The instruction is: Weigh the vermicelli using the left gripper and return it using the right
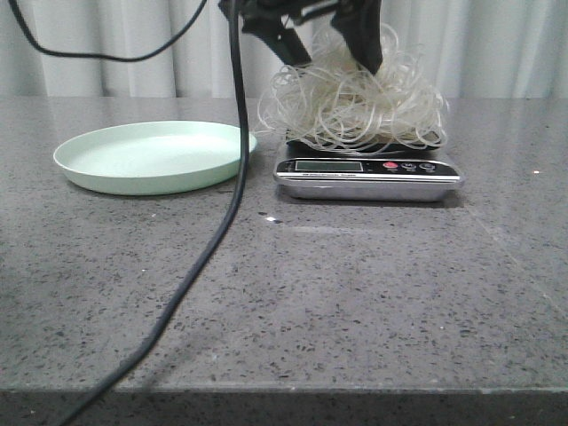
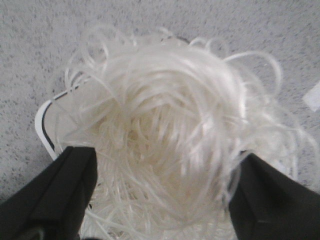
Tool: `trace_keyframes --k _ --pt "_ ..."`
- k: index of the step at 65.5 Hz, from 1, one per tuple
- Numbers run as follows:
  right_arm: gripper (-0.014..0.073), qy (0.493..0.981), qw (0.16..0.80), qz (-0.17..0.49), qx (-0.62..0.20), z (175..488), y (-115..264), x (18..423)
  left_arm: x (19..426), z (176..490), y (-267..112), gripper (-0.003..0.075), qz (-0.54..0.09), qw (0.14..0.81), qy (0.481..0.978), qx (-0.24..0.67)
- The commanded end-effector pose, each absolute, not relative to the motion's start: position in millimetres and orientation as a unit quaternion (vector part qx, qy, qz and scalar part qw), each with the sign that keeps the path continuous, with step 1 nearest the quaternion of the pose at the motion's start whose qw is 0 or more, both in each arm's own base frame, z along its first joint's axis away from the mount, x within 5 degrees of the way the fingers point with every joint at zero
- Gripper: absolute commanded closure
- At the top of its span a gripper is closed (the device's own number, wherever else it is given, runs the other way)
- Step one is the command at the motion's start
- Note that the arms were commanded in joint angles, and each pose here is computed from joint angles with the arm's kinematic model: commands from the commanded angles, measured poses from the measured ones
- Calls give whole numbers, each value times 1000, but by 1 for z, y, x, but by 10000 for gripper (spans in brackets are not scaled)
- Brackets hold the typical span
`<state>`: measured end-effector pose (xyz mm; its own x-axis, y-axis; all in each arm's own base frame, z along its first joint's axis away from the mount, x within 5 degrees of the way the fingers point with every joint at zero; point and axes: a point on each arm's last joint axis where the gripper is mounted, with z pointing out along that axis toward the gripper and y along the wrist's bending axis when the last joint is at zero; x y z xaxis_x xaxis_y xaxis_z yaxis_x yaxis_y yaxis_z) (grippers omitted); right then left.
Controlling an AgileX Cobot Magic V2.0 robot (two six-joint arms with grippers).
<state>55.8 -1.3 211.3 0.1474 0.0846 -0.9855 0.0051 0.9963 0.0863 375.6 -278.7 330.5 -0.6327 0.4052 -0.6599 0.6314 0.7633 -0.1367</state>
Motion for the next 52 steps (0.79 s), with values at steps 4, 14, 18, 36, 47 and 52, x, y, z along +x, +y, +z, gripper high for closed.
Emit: trace_keyframes --k 4,14,18,36,47,52 --pt "434 611 790 18 34 222 -2 52 355 413 -259 154 -194 415 841 287" --pt "434 611 790 18 34 222 -2 52 338 457 -229 154 -178 466 822 275" --pt "434 611 790 18 34 222 -2 52 328 474 -215 154 -178 482 815 267" --pt "434 611 790 18 34 222 -2 52 268 522 -165 154 -174 535 786 255" --pt "434 611 790 18 34 222 -2 52 216 514 -134 154 -179 580 756 243" --pt "434 611 790 18 34 222 -2 52 190 505 -119 154 -194 601 740 231"
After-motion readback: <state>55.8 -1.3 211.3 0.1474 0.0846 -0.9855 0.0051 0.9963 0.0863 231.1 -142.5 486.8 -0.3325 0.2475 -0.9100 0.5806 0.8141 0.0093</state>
